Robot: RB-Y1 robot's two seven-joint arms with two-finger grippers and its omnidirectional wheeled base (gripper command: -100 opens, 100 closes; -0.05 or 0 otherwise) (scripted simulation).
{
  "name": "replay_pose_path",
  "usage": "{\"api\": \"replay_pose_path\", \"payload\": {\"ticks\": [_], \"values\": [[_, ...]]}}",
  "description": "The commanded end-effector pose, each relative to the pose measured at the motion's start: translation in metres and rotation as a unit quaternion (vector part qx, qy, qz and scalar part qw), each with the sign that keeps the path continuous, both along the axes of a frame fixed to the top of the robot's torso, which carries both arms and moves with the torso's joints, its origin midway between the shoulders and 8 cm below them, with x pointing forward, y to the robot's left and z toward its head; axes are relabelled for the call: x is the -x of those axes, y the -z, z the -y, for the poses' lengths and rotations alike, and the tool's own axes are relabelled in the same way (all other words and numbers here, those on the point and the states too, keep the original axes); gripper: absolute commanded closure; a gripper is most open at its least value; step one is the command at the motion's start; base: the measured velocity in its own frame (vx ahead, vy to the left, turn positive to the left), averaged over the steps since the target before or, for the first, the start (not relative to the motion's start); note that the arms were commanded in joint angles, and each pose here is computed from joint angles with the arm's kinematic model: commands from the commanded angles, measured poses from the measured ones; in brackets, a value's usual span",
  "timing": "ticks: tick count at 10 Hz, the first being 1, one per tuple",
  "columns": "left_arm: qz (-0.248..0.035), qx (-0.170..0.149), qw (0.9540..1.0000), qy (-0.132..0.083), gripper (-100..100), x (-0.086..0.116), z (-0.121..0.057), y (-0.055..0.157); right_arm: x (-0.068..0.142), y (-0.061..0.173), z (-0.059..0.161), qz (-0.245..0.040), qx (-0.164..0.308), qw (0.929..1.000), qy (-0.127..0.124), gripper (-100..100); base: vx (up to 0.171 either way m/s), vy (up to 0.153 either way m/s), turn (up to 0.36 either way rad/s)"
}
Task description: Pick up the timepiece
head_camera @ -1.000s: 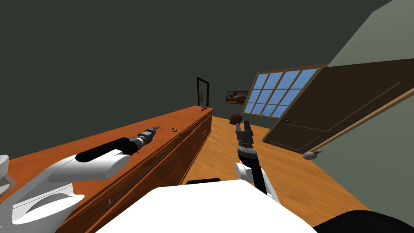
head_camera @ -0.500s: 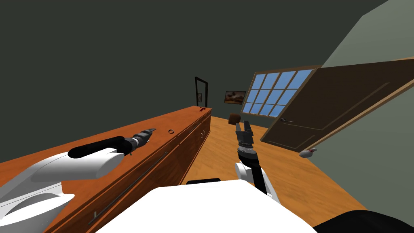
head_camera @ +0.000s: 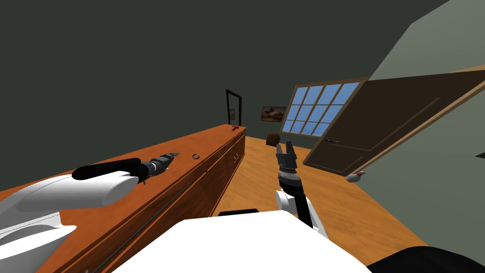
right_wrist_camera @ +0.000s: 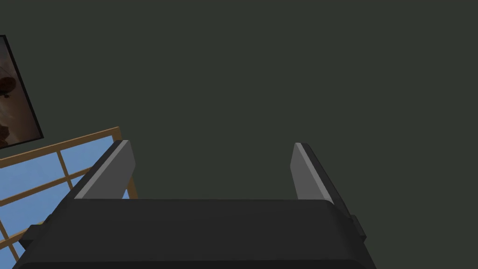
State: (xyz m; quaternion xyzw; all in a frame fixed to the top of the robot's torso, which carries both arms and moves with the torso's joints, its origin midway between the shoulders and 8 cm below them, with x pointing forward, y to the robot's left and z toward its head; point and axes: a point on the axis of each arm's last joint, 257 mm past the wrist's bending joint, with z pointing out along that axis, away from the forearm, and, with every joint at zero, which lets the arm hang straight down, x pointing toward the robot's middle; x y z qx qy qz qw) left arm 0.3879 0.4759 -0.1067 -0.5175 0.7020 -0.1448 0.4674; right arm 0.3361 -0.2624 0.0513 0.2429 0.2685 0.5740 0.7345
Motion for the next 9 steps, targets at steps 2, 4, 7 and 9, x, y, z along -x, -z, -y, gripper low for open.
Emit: {"api": "replay_pose_path", "payload": {"ticks": [2,4,7,9], "values": [[-0.033,-0.001,0.9994,-0.011,-100,0.012,-0.012,0.006,0.0,0.0,0.0,0.0,0.0,1.0,0.0,0,0.044,-0.029,-0.075],[-0.059,-0.001,0.9981,-0.019,-100,0.022,-0.022,0.009,0.0,0.0,0.0,0.0,0.0,1.0,0.0,0,0.049,-0.018,-0.07],[-0.086,0.0,0.996,-0.027,-100,0.033,-0.031,0.012,0.0,0.0,0.0,0.0,0.0,1.0,0.0,0,0.051,-0.031,-0.048],[-0.111,0.002,0.9933,-0.033,-100,0.044,-0.039,0.014,0.0,0.0,0.0,0.0,0.0,1.0,0.0,0,0.051,-0.02,-0.077]]}}
